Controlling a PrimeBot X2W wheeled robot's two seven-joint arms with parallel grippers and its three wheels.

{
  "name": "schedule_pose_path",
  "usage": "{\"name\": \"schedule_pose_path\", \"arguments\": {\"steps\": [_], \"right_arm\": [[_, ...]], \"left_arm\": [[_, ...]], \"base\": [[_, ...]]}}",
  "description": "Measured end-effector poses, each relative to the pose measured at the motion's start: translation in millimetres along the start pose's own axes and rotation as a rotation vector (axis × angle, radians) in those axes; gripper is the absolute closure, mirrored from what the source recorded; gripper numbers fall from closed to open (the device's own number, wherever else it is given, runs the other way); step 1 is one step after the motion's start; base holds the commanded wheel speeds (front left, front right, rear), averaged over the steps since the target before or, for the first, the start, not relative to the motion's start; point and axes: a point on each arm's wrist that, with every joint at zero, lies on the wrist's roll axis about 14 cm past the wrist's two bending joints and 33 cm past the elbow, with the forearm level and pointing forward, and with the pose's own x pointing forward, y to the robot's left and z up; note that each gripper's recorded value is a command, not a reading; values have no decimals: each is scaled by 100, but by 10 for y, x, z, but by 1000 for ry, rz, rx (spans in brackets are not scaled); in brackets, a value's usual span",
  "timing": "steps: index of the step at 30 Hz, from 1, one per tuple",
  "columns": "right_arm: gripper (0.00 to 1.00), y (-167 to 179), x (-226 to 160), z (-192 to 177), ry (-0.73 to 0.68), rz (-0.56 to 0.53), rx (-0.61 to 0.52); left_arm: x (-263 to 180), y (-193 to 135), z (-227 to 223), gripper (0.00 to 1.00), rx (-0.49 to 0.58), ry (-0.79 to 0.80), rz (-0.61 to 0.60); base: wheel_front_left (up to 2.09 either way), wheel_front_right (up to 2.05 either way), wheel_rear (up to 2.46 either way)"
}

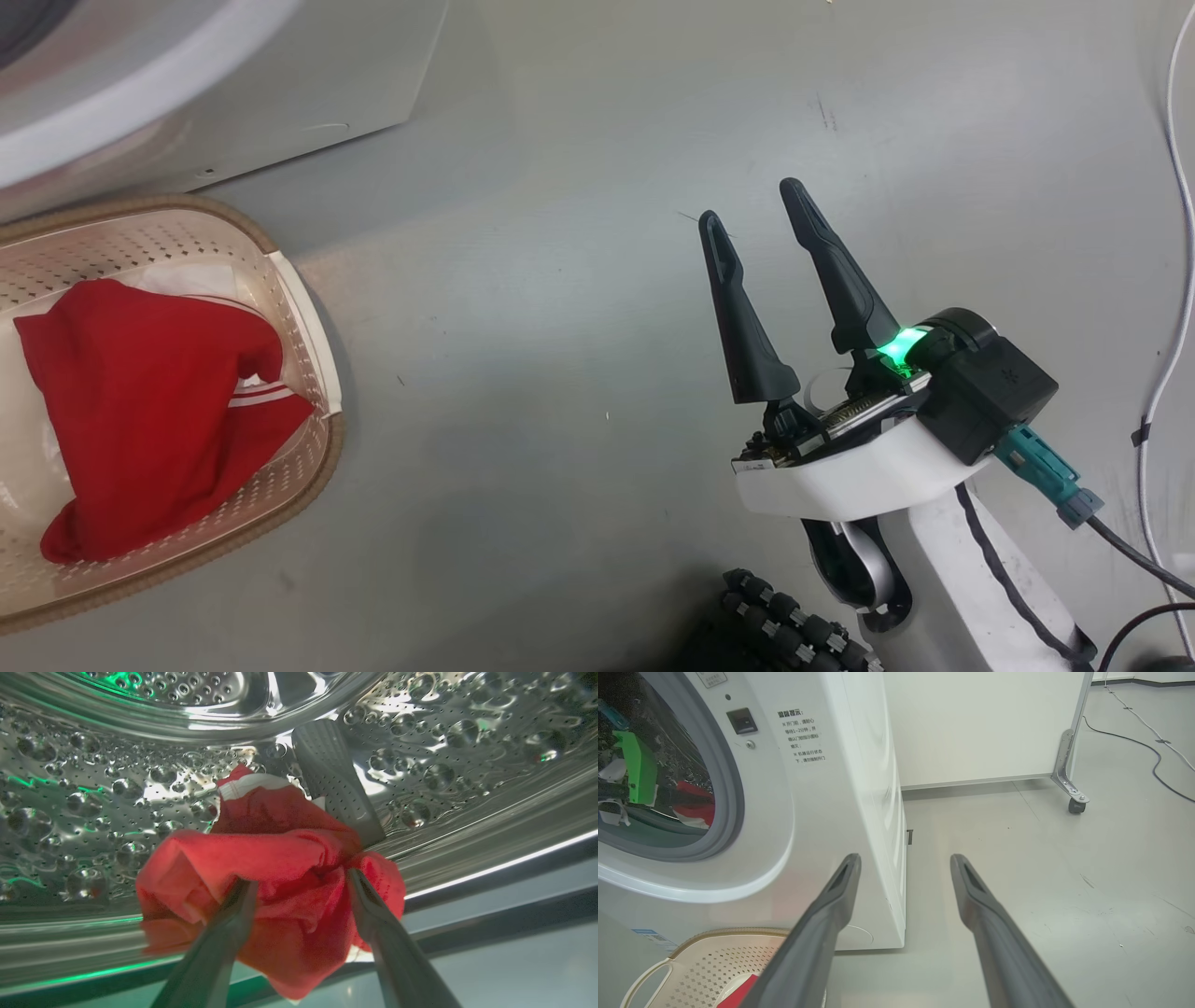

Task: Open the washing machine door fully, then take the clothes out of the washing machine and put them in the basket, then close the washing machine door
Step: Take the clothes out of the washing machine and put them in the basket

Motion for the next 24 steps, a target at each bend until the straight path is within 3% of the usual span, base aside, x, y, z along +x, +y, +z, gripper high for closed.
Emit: {"name": "schedule_pose_path", "arguments": {"steps": [6, 8, 9, 10, 11, 12, 13, 24], "right_arm": [[0, -4, 9, 20, -4, -3, -3], [0, -6, 8, 22, -4, -4, -2], [0, -10, 6, 19, -2, -5, -3], [0, -11, 4, 17, -2, -6, -3], [0, -13, 2, 18, -1, -7, -3], [0, -17, 1, 18, -1, -8, -4], [0, -19, -1, 19, -1, -8, -4], [0, -40, 39, 59, -13, -13, -17]], "left_arm": [[39, 48, -82, 0, -23, 62, 11], [54, 51, -133, 5, -31, 88, 15], [62, 53, -166, 30, -35, 104, 17], [69, 53, -200, 30, -40, 120, 17], [76, 51, -224, 55, -44, 131, 16], [80, 48, -238, 73, -45, 137, 15], [85, 45, -258, 100, -46, 147, 15], [115, 36, -197, 100, -44, 129, 20]], "base": [[0, 0, 0], [0, 0, 0], [0, 0, 0], [0, 0, 0], [0, 0, 0], [0, 0, 0], [0, 0, 0], [0, 0, 0]]}}
